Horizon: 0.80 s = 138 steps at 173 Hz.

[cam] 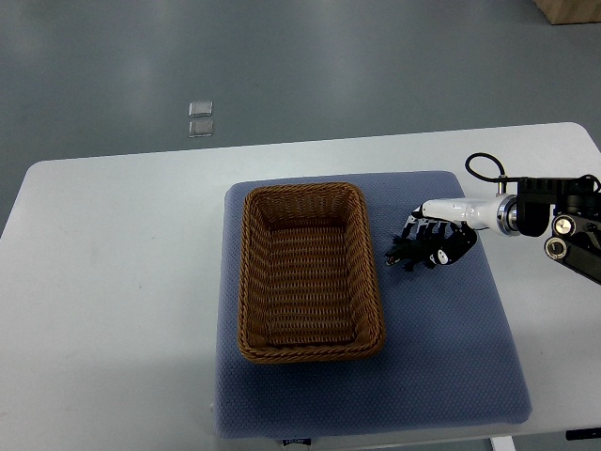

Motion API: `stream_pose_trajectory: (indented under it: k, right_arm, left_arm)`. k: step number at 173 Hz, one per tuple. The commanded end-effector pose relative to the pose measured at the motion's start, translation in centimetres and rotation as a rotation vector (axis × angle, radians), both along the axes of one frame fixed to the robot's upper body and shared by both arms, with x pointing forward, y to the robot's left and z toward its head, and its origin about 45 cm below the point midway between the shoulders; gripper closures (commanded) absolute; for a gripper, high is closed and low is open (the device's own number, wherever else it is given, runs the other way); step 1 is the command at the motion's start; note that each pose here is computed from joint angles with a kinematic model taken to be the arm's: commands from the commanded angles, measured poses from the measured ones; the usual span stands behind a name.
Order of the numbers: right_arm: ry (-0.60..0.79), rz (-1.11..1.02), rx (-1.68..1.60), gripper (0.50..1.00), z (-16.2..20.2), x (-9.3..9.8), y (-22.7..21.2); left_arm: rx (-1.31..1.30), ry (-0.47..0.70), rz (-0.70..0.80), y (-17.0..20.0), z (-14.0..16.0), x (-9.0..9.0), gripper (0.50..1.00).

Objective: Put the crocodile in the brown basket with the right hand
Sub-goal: 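Lift the crocodile up off the cushion with the right hand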

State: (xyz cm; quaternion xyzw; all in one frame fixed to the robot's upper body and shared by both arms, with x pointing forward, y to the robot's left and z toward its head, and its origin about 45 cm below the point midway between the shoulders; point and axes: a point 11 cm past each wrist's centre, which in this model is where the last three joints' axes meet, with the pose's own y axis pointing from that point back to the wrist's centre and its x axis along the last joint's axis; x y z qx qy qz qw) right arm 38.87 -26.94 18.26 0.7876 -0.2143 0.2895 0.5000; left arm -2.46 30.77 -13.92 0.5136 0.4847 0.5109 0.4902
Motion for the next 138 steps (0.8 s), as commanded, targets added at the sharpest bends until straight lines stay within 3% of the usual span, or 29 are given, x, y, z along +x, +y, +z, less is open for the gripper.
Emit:
stream_pose_trajectory:
  k: [1,98,138]
  right_arm:
    - [-0.017,-0.002,-0.005,0.91,0.9,0.5,-0.4]
    - [-0.125,-0.022,-0.039,0.897,7.6,3.2,-2.8]
    - [-0.144,0.028,0.014,0.897,10.6,3.5,-0.6]
  left_arm:
    - [0.0,0.0,0.001,0.0,0.0,0.0,0.5]
    - [-0.003,0.0,-0.001,-0.1,0.0,0.0,0.5]
    - [-0.005,0.0,-0.002,-0.1,0.0,0.0,0.5]
